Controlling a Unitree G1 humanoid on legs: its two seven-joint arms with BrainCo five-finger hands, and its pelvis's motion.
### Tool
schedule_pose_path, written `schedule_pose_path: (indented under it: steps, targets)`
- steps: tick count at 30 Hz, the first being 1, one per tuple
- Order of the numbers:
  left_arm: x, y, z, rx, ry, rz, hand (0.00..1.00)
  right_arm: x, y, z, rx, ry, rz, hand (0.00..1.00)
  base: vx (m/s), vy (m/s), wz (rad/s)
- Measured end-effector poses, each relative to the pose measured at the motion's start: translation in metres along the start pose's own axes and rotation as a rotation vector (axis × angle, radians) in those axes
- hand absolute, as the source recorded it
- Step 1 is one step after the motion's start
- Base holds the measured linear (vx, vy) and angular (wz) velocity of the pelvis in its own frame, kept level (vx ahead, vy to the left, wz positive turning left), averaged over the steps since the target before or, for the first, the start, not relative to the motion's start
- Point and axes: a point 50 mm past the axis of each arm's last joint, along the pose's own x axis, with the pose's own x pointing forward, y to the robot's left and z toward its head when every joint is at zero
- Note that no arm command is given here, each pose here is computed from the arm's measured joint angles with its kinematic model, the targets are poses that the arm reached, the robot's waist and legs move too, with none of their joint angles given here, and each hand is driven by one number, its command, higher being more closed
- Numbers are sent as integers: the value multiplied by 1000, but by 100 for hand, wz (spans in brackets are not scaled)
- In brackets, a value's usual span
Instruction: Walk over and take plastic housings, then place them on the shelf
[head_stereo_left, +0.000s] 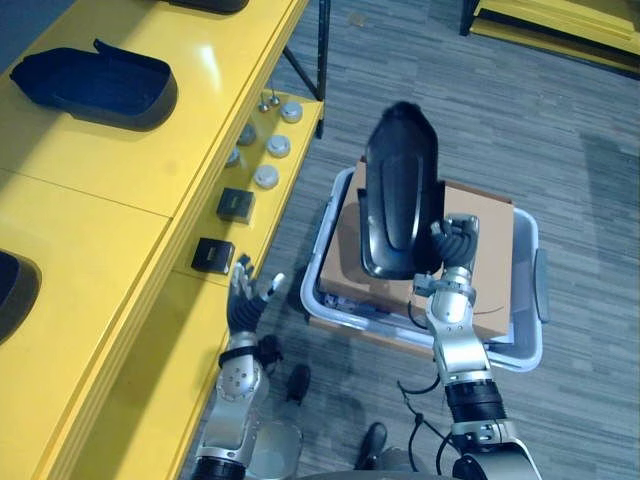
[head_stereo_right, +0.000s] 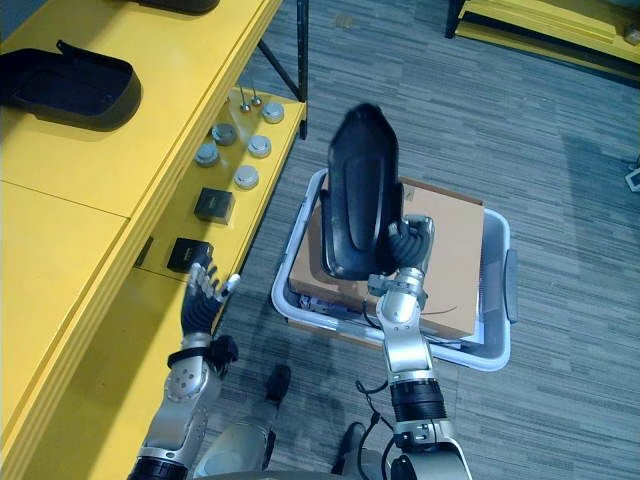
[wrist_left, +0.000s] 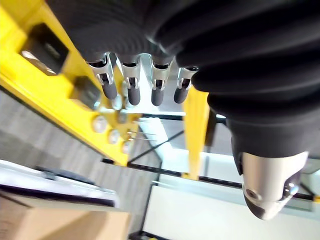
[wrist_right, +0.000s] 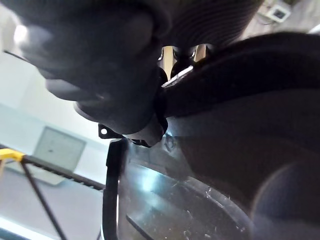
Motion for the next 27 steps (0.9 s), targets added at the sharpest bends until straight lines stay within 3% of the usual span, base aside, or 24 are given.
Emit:
schedule_pose_path:
  steps: [5,16,22,23,27]
  targets:
    - [8,-15,25,-38,-119,-40,0,-6,14,8,10,-31,70,100,-8,12,0]
    - [4,-26,19,124,-107,-11,0,-31,45,53,194,-191,231,100,-40,13,-2]
    - [7,-29,14,131,-88,30,0,-50,61,70,287,-243,331,100,-8,5,-3]
    - [7,-29,13,132,-84,35,100,-51,62,70,291,-245,337,100,-28,8,-5]
    - [6,-27,9,141,-69,58,100,-55,64,71,303,-239,353,100,-43,12,-4]
